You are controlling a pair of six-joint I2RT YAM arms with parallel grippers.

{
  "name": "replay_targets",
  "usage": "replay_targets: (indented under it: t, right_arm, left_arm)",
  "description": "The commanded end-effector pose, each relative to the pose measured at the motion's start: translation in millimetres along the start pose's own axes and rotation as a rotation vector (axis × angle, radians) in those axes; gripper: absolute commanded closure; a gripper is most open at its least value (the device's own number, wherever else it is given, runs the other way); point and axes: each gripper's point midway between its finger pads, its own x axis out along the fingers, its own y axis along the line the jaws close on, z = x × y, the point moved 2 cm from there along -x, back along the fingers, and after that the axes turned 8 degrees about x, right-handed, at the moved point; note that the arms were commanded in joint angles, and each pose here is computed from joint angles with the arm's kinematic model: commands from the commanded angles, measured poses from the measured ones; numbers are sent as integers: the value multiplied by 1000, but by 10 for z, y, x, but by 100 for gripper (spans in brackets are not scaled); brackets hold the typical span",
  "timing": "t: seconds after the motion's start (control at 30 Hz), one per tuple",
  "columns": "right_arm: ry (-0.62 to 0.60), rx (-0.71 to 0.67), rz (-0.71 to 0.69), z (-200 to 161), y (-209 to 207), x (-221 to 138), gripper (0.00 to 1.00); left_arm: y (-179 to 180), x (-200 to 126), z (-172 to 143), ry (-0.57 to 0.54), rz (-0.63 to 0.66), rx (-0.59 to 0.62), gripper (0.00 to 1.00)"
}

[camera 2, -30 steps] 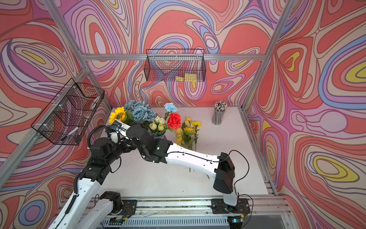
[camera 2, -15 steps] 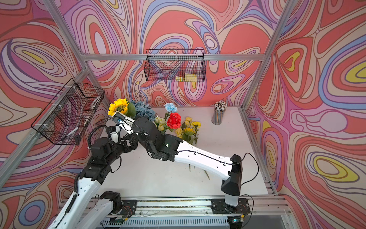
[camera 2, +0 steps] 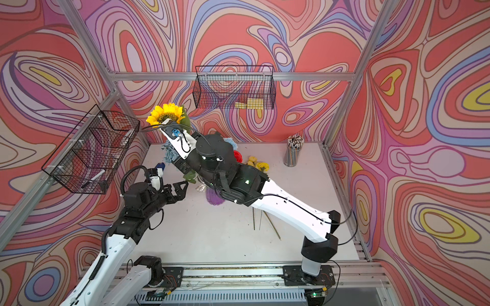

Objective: Pick out yellow flowers from the vase
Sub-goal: Pick up the flower from the vase, then place the flower at the center of the board.

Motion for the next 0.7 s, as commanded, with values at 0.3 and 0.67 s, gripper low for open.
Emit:
replay_targets:
  t: [0.3,0.67]
  right_arm:
    - [-95,214,96,715,-162,-665,100]
    - [102,394,-133,462,-821,-1709,100]
  left_arm:
    - [-82,-30,170,-36,-31,26,0]
    - [-125,-15,220,-33,-53,24,0]
